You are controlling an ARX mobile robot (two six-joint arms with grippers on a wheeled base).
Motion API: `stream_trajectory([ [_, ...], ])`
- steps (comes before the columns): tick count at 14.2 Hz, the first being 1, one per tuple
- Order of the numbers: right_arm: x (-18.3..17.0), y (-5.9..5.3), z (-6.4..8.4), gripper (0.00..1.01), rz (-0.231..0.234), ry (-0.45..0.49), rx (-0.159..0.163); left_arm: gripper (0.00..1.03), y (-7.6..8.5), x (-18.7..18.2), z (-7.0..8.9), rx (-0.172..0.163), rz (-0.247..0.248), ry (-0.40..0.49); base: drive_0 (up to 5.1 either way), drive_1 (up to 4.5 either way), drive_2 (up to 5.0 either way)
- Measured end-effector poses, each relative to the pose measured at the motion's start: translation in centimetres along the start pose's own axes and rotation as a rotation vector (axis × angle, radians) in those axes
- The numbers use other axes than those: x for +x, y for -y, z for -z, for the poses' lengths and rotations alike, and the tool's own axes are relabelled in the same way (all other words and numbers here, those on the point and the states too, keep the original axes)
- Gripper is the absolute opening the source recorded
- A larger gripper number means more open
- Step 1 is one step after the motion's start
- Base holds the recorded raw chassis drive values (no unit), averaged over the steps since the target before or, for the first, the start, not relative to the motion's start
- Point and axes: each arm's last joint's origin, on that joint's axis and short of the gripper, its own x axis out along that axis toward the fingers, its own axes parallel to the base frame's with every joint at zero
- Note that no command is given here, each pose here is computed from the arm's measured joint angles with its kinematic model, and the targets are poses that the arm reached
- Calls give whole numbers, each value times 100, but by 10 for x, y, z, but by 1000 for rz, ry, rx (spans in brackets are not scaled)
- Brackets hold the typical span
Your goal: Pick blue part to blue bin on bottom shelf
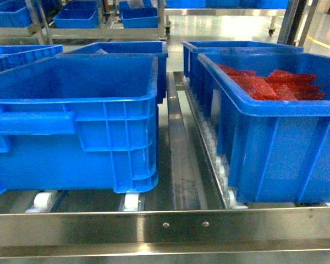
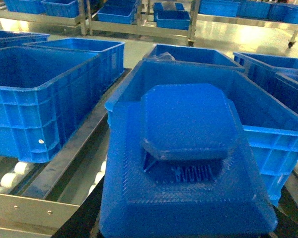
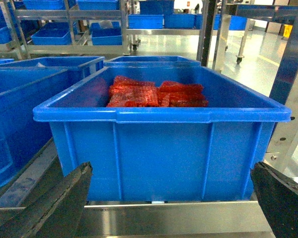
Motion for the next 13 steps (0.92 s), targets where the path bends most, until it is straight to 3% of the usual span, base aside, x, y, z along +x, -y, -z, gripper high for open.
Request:
stream_trajectory([
  [5, 0, 0, 0, 98, 0, 0, 0, 43, 0, 0, 0, 0, 0, 0, 0, 0, 0],
  [13, 0, 0, 0, 98, 0, 0, 0, 43, 0, 0, 0, 0, 0, 1, 6, 414, -401],
])
